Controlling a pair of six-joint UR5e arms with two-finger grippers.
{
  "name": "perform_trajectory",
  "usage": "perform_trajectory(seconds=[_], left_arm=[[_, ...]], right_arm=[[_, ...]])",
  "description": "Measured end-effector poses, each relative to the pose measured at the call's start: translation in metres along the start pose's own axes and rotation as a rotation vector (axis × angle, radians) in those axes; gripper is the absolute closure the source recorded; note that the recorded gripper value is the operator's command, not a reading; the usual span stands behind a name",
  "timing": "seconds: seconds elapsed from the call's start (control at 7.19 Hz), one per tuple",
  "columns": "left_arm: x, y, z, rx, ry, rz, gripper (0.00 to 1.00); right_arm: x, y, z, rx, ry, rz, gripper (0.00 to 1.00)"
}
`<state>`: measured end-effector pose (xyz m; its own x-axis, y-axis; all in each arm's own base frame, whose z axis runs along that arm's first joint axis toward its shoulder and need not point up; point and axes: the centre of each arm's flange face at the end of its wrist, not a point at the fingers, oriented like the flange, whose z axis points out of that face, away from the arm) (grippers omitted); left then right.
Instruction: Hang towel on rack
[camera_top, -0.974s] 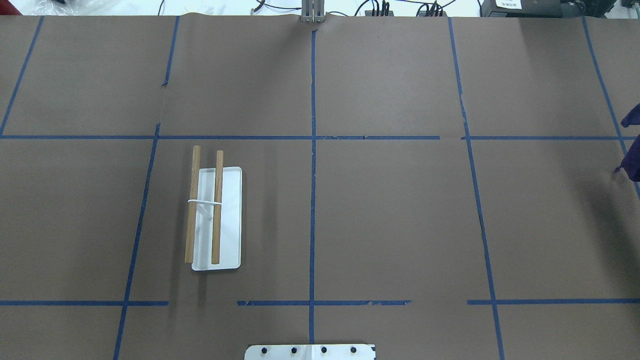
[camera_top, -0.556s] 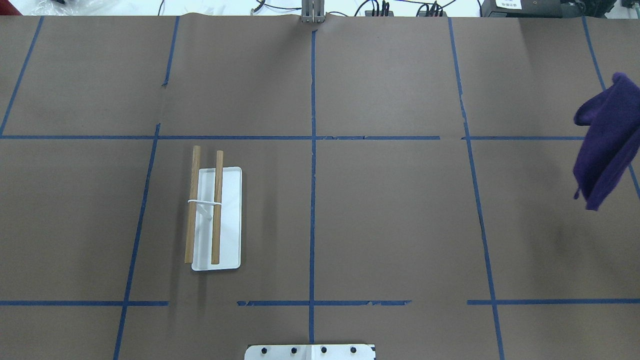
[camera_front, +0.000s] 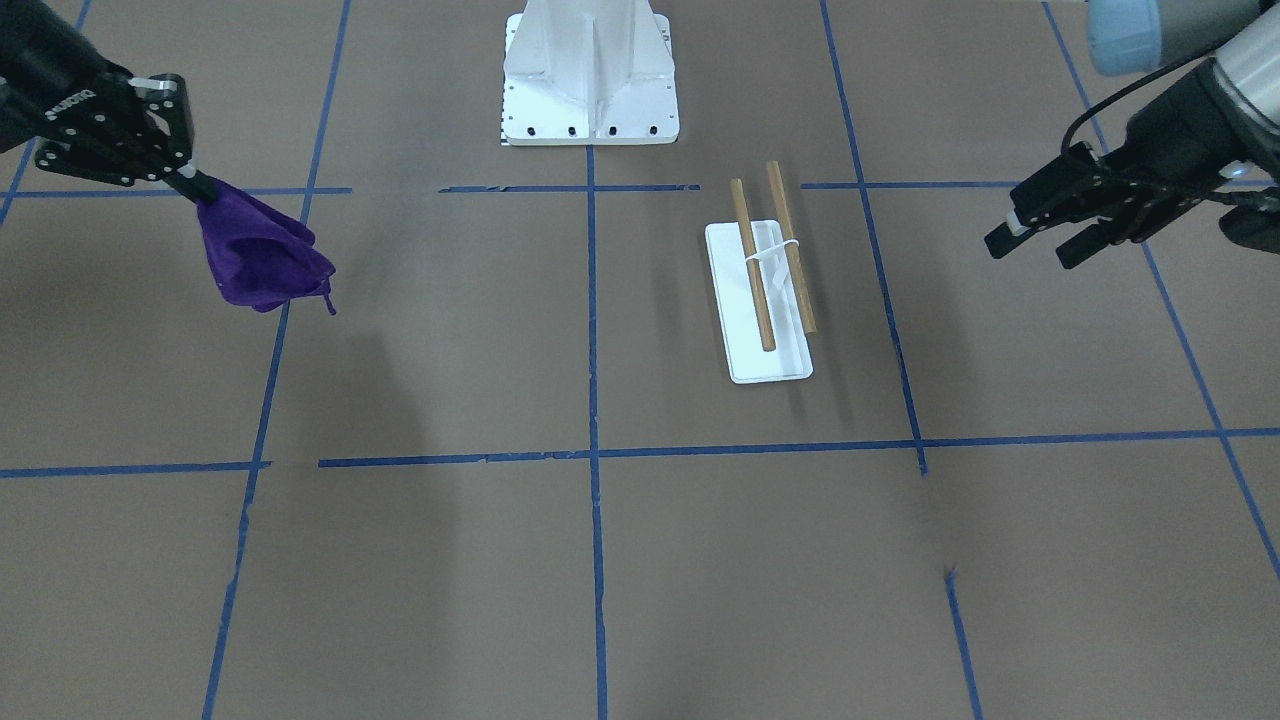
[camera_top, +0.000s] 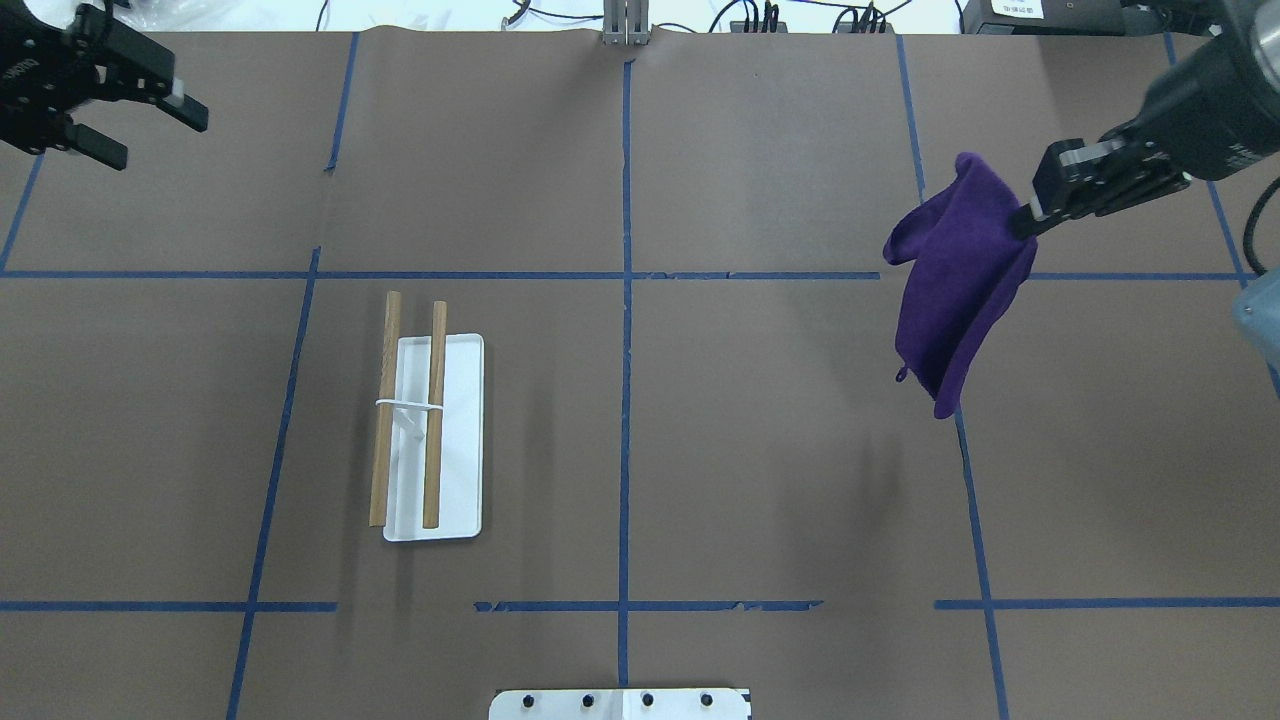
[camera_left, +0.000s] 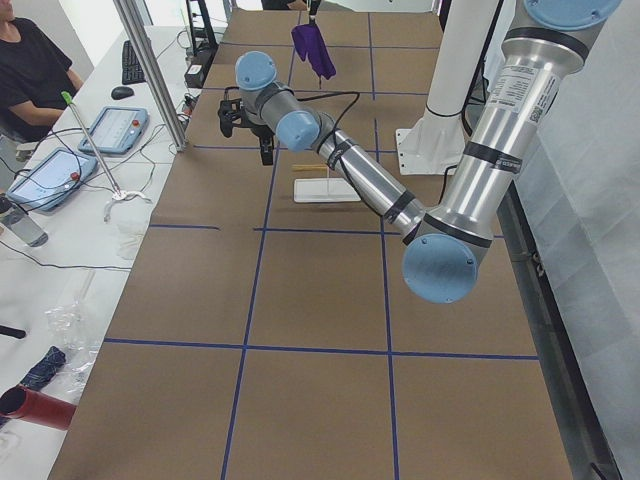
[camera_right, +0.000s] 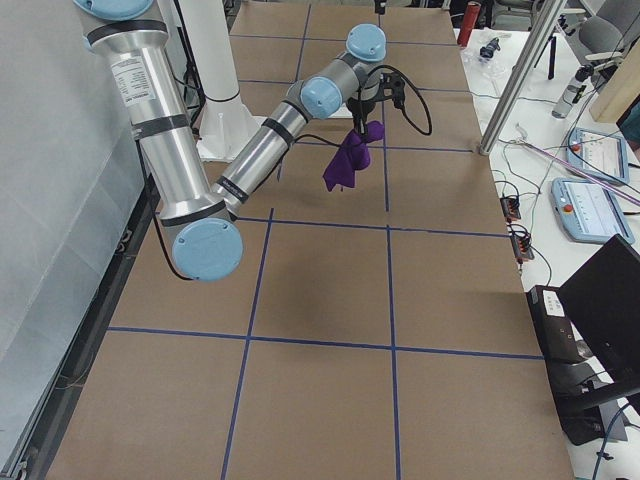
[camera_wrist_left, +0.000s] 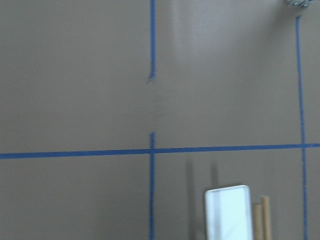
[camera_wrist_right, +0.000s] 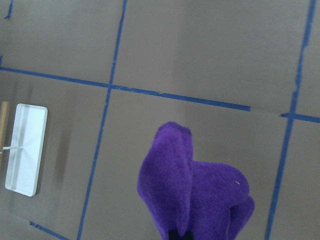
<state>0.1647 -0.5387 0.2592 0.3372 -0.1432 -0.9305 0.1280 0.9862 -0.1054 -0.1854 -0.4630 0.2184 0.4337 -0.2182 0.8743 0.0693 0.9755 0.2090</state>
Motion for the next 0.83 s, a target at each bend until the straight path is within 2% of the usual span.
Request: perform_trajectory(seconds=[0.14, 0.42, 0.83], left_arm=[[0.034, 0.009, 0.023, -0.030, 0.027, -0.070, 0.07], [0.106, 0.039, 0.063, -0.086, 0.052, -0.223, 0.05], [0.193, 0.097, 0.118, -0.167, 0.089, -0.380, 0.04]], right_arm=[[-0.038, 0.000, 0.017, -0.002, -0.004, -0.063, 1.00], [-0.097, 0.007, 0.047, 0.003, -0.003, -0.136, 1.00], [-0.159, 0.020, 0.068, 0.054, 0.003, -0.235, 1.00]])
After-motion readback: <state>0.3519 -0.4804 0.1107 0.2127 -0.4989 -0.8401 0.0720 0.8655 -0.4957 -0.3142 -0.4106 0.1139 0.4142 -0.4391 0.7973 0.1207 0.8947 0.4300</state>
